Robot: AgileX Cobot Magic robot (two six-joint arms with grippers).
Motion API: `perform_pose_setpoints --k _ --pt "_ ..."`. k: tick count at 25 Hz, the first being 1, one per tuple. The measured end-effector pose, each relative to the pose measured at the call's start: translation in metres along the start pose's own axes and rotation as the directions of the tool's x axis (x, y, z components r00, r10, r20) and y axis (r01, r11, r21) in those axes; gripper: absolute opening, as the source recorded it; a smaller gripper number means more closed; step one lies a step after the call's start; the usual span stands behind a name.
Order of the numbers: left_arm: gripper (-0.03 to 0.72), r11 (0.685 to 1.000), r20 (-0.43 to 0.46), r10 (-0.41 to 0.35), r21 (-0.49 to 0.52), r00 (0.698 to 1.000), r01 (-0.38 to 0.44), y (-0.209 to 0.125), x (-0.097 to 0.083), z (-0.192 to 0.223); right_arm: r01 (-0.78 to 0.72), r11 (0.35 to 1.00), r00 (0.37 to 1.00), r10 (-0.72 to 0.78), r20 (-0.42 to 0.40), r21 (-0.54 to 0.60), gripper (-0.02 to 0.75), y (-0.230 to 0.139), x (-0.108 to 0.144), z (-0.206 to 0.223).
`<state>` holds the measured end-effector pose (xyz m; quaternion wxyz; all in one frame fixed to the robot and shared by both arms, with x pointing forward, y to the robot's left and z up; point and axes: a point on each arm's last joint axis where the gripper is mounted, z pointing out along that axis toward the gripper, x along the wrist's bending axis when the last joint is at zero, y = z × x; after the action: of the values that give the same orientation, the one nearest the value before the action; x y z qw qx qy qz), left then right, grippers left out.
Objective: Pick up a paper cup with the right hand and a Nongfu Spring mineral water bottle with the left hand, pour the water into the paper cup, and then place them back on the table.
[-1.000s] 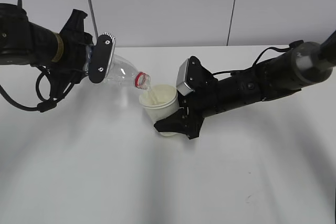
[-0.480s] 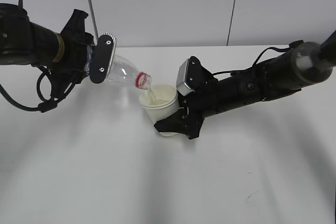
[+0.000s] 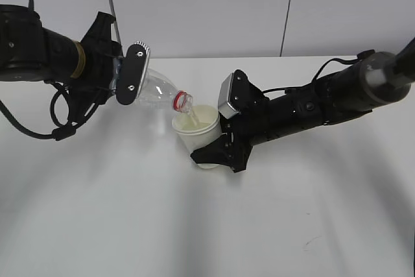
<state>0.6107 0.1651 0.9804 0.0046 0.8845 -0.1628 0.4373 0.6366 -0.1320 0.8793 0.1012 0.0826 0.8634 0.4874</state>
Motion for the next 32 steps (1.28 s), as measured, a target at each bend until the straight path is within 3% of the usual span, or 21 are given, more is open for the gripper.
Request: perform_pose_setpoints --k 10,17,22,26,32 --pt "0.377 1.000 0.000 -0.006 -0.001 1.000 0.006 0.000 0.000 0.000 0.000 1.000 1.000 0.000 0.001 0.001 0.492 0.000 0.000 0.000" --pt "0.377 0.990 0.006 -0.144 -0.003 0.990 0.144 0.001 -0.001 0.000 -0.020 1.000 1.000 0.020 0.017 -0.014 0.492 0.001 -0.002 0.000" --pt "0.377 0.962 0.024 -0.272 -0.007 0.962 0.272 0.001 -0.002 0.000 -0.028 0.998 0.998 0.031 0.058 -0.053 0.492 0.005 -0.005 0.000" --pt "0.377 0.901 0.045 -0.432 -0.022 0.901 0.433 0.003 -0.003 0.000 -0.048 0.995 0.994 0.056 0.098 -0.088 0.492 0.008 -0.009 -0.001" --pt "0.377 0.718 0.045 -0.689 -0.090 0.723 0.690 -0.004 0.001 0.001 -0.043 0.992 0.988 0.060 0.142 -0.121 0.492 0.011 -0.013 -0.001"
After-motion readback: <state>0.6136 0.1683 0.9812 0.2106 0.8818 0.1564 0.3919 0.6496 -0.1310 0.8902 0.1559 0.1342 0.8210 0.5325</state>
